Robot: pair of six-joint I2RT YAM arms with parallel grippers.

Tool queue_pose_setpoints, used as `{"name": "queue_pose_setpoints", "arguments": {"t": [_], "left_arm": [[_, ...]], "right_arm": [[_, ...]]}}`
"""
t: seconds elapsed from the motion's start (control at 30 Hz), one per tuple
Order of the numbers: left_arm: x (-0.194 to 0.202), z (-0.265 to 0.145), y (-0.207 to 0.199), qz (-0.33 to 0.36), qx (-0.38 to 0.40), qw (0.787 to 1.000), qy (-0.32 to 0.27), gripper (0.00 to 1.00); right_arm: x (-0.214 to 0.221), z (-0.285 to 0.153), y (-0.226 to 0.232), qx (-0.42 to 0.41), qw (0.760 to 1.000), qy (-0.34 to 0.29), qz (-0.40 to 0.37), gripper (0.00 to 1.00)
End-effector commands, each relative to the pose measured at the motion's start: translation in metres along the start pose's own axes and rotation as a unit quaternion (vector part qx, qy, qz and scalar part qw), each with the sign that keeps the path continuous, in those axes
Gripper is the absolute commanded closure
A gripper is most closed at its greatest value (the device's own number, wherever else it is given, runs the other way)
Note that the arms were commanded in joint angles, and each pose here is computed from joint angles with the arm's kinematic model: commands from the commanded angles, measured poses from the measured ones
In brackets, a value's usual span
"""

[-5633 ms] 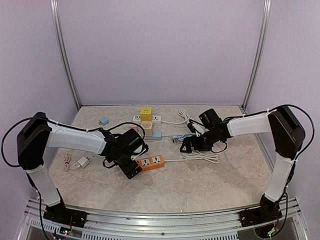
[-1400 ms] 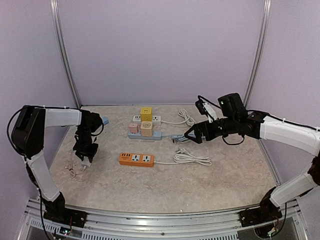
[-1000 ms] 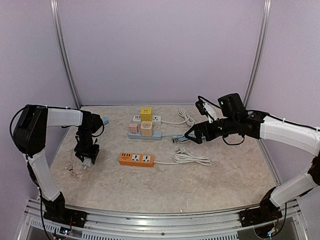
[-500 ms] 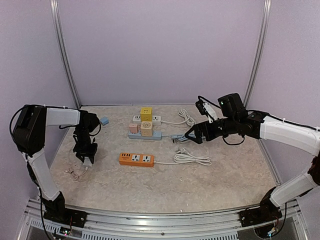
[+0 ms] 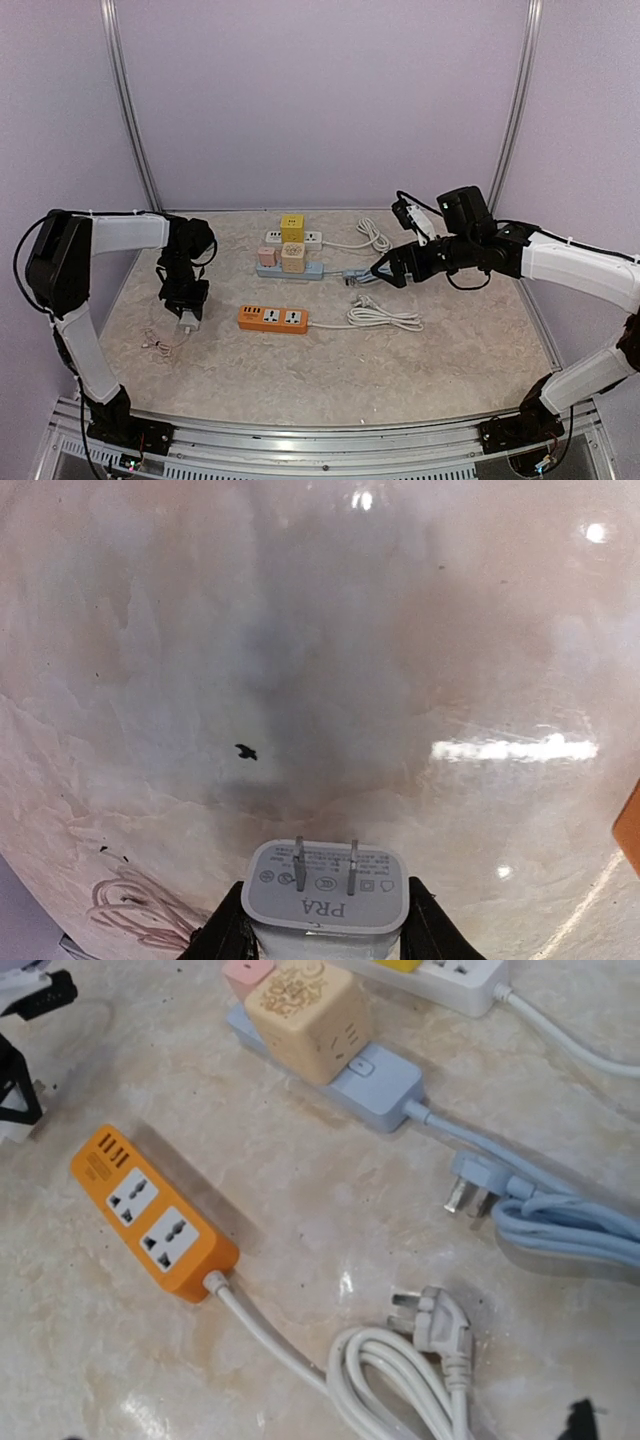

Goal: Insert the plug
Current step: Pick up the plug at the center of the board.

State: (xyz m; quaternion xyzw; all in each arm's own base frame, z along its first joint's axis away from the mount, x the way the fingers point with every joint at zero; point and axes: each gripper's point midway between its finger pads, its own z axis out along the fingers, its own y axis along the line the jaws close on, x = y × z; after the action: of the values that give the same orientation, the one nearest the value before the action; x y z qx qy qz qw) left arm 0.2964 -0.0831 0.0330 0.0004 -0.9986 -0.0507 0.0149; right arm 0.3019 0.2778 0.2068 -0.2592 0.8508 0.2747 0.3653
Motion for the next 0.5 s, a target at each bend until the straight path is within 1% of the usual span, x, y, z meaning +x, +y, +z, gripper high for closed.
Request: {"name": "queue_pose_setpoints", "arguments": {"t": [0.0, 0.23, 0.33, 0.47], "left_arm": [[-0.018, -0.050, -0.017, -0.017, 0.020, 0.996, -0.085, 0.85], [-0.007, -0.098, -0.050, -0.029, 0.058, 0.987, -0.144, 0.87], [0.003, -0.122, -0.068, -0.031, 0.076, 0.982, -0.168, 0.89], [0.018, -0.151, -0.093, -0.025, 0.096, 0.976, -0.195, 0.90]], "right_arm": [[-0.008, -0.013, 0.002, -0.004, 0.999, -0.037, -0.021, 0.00], [-0.018, -0.025, 0.020, -0.048, 0.993, -0.095, -0.048, 0.00], [-0.028, -0.037, 0.037, -0.065, 0.985, -0.139, -0.082, 0.00], [-0.041, -0.053, 0.056, -0.090, 0.971, -0.184, -0.120, 0.01]]}}
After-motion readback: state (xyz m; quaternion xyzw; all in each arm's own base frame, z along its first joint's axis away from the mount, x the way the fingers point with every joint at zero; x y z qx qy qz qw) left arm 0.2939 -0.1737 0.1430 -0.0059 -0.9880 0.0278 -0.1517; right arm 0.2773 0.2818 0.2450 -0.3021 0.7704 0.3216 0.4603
